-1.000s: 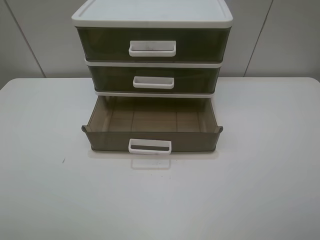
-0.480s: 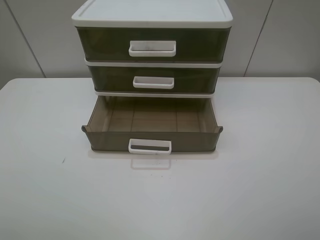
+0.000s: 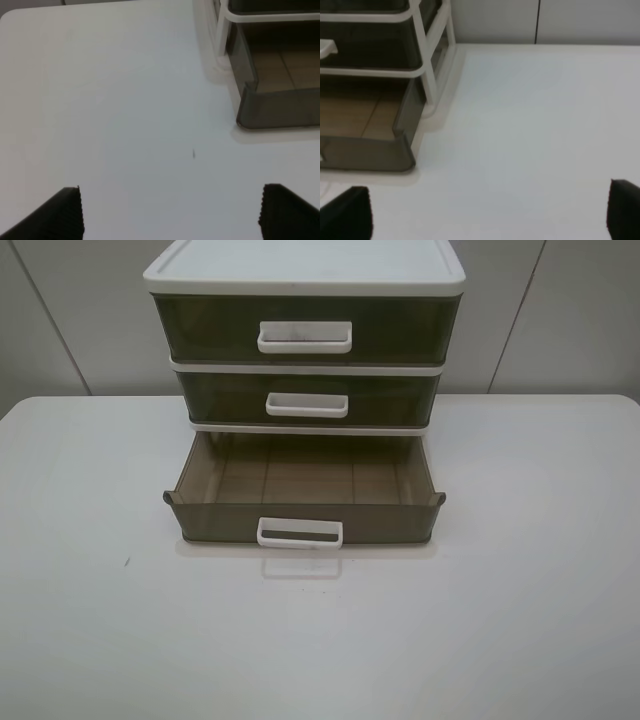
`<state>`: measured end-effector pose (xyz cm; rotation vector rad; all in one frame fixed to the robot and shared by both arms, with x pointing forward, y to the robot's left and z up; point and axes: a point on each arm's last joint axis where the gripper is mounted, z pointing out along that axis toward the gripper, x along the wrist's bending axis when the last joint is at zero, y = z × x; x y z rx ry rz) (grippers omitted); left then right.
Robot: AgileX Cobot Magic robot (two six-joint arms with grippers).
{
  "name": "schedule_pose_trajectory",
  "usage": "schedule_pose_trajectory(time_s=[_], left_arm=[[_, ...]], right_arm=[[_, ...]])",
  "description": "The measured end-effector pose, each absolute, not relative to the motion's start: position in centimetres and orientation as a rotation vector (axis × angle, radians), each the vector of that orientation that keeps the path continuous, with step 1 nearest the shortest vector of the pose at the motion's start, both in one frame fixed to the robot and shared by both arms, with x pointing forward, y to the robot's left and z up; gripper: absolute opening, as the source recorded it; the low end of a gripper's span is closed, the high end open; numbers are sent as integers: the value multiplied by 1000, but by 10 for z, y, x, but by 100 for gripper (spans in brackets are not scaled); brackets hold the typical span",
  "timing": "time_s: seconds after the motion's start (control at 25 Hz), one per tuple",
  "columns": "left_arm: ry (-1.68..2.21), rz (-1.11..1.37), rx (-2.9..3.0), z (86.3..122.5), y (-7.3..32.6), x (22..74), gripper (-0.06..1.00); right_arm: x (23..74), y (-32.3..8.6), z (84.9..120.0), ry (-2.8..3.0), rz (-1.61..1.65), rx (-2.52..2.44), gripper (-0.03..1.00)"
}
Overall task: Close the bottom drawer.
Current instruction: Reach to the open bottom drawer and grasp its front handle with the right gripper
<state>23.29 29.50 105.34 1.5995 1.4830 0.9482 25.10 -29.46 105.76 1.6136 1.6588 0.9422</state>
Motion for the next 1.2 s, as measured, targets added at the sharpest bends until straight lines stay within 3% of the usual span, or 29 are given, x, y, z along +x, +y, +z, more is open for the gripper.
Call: schedule_pose_trajectory(time_s=[0.4, 0.64, 0.92, 1.2], left_arm=[[1483, 948, 1600, 1053, 295, 233, 72], [1483, 948, 1600, 1053, 295, 233, 72], [1483, 948, 1600, 1053, 295, 233, 72], [1483, 948, 1600, 1053, 295, 233, 72]], right_arm=[[372, -277, 1075, 1775, 987, 1802, 82], [416, -213, 1068, 1909, 1282, 1518, 82], [434, -152, 1042, 2010, 1405, 1346, 82], [421, -100, 974, 2083, 1461, 1152, 82]])
